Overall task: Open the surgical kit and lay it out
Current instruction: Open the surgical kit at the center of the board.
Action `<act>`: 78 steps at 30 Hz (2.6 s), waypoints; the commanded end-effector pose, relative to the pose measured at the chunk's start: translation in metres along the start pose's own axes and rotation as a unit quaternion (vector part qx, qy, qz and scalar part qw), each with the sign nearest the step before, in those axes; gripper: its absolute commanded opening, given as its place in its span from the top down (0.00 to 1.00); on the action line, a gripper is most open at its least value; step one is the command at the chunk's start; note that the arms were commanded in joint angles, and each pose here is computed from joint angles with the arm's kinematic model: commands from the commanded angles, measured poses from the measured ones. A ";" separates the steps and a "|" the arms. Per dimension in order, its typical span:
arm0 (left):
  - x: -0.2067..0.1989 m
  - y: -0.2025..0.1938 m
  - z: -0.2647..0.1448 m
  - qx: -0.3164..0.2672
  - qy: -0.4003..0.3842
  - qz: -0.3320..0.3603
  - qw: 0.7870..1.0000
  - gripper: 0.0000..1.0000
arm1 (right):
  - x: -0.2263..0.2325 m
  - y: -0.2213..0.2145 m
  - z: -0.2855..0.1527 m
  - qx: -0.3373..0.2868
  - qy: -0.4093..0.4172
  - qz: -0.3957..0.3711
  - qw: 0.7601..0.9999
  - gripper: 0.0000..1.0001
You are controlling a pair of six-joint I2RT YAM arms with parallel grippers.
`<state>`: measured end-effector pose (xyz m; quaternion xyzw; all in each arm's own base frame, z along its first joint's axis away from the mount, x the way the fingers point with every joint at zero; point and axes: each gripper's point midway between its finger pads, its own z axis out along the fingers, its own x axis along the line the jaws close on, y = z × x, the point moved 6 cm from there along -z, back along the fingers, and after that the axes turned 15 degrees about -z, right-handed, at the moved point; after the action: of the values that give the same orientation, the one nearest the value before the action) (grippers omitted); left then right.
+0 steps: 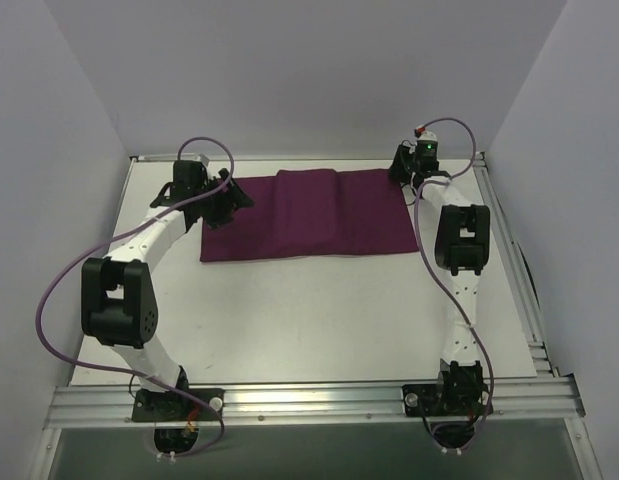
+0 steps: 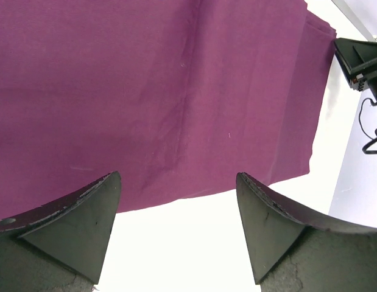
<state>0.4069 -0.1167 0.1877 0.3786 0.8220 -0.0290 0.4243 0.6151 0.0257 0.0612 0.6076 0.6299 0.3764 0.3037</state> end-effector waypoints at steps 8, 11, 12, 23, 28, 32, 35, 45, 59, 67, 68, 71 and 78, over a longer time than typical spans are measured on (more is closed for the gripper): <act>-0.021 0.003 -0.009 -0.005 -0.047 0.021 0.999 0.15 | 0.004 0.015 0.008 -0.007 0.009 -0.035 0.999 0.65; -0.021 0.003 -0.008 -0.004 -0.049 0.021 0.999 0.15 | 0.007 0.015 0.010 -0.003 0.010 -0.039 0.999 0.73; -0.022 0.003 -0.008 -0.004 -0.050 0.021 0.999 0.15 | 0.009 0.016 0.010 -0.003 0.009 -0.042 0.999 0.73; -0.022 0.000 -0.005 0.008 -0.057 0.020 0.998 0.15 | 0.020 0.015 0.018 -0.003 0.019 -0.058 0.998 0.69; -0.021 -0.002 -0.002 0.014 -0.058 0.017 0.998 0.15 | 0.021 0.018 0.020 -0.004 0.016 -0.059 0.998 0.75; -0.021 -0.003 -0.001 0.016 -0.058 0.017 0.998 0.15 | 0.023 0.021 0.018 -0.007 0.008 -0.061 0.998 0.81; -0.021 -0.003 -0.001 0.015 -0.058 0.018 0.998 0.15 | 0.023 0.025 0.015 -0.010 0.001 -0.065 0.998 0.86; -0.020 -0.004 -0.002 0.012 -0.055 0.018 0.998 0.15 | 0.016 0.062 -0.011 -0.053 -0.044 -0.067 0.995 1.00; -0.024 -0.006 -0.005 0.016 -0.060 0.011 0.998 0.15 | 0.047 0.103 -0.052 -0.079 -0.013 -0.078 0.994 1.00; -0.029 -0.007 -0.008 0.018 -0.068 0.014 0.997 0.15 | 0.048 0.088 -0.043 -0.060 -0.014 -0.073 0.995 0.93; -0.029 -0.006 -0.007 0.018 -0.068 0.014 0.997 0.15 | 0.046 0.086 -0.042 -0.057 -0.016 -0.073 0.996 0.91; -0.027 -0.007 -0.005 0.022 -0.066 0.013 0.997 0.14 | 0.045 0.078 -0.035 -0.049 -0.013 -0.071 0.996 0.91; -0.024 -0.009 0.001 0.029 -0.063 0.011 0.997 0.14 | 0.038 0.070 -0.028 -0.041 -0.014 -0.070 0.997 0.78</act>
<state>0.4040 -0.1329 0.1947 0.3930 0.8034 -0.0683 0.4421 0.6216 0.0622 0.1341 0.5573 0.6553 0.3639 0.3572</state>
